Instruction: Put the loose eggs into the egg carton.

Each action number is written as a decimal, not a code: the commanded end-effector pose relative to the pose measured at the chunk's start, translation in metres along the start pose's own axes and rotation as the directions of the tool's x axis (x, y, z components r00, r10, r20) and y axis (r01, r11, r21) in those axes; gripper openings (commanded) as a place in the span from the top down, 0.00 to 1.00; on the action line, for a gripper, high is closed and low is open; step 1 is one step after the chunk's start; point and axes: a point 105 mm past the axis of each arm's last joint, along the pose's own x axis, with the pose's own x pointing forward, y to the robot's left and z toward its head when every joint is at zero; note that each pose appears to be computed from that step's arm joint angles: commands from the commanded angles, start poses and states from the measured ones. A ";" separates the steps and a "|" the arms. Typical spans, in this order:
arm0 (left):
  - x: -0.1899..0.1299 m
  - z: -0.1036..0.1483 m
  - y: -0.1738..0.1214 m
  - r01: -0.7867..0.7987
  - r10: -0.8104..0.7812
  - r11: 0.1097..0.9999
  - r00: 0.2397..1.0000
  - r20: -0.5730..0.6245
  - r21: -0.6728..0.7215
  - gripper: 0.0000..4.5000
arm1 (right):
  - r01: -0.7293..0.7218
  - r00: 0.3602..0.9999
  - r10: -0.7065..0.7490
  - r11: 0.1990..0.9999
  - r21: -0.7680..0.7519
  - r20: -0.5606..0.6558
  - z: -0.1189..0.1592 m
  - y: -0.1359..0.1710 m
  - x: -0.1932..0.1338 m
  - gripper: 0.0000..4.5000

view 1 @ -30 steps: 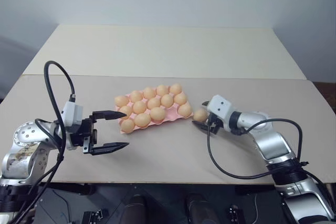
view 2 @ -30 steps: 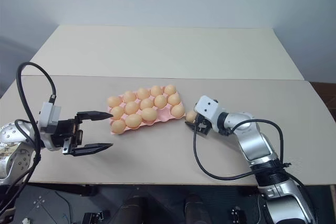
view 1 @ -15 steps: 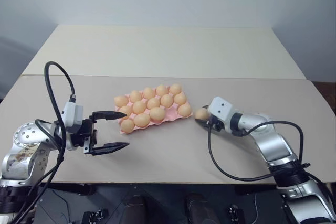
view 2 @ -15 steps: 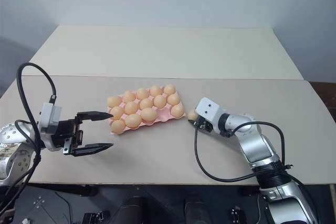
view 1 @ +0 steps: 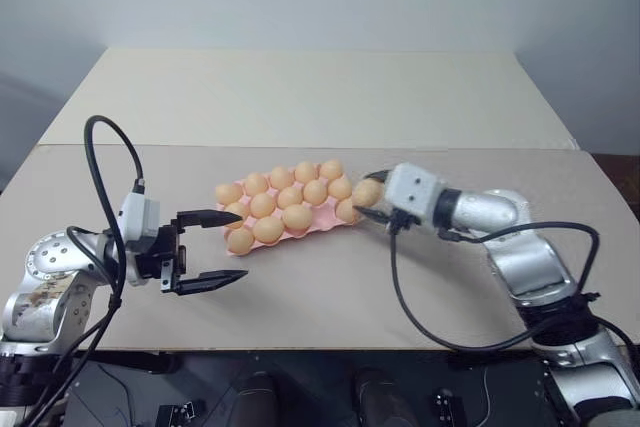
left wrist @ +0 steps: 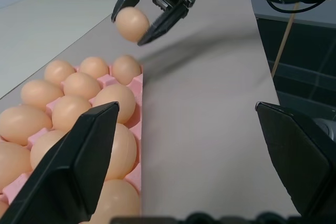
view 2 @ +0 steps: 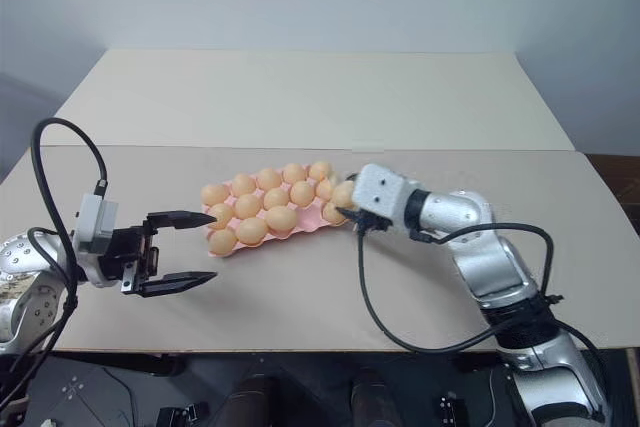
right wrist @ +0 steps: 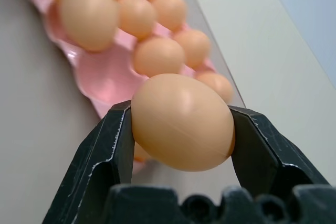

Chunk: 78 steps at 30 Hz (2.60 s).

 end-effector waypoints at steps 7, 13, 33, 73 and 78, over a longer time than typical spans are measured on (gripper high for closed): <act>-0.004 0.009 0.000 -0.020 0.020 0.999 1.000 -0.001 0.035 0.00 | -0.053 0.991 0.075 0.979 -0.194 0.108 0.023 0.004 0.030 0.41; -0.004 0.009 -0.002 -0.031 0.031 0.999 1.000 -0.001 0.032 0.00 | -0.088 0.984 0.119 0.971 -0.223 0.130 0.024 0.006 0.038 0.24; -0.025 0.003 -0.004 -0.082 0.083 0.996 0.995 -0.055 0.018 0.00 | -0.062 0.996 0.063 0.998 -0.013 0.071 0.015 -0.002 -0.041 0.01; -0.071 0.008 -0.022 -0.226 0.221 0.974 0.961 -0.169 -0.008 0.00 | 0.023 0.973 0.038 0.965 0.259 -0.227 -0.041 -0.003 -0.140 0.01; -0.071 0.008 -0.022 -0.233 0.229 0.972 0.959 -0.166 -0.008 0.00 | 0.029 0.973 0.029 0.969 0.244 -0.230 -0.042 -0.004 -0.135 0.01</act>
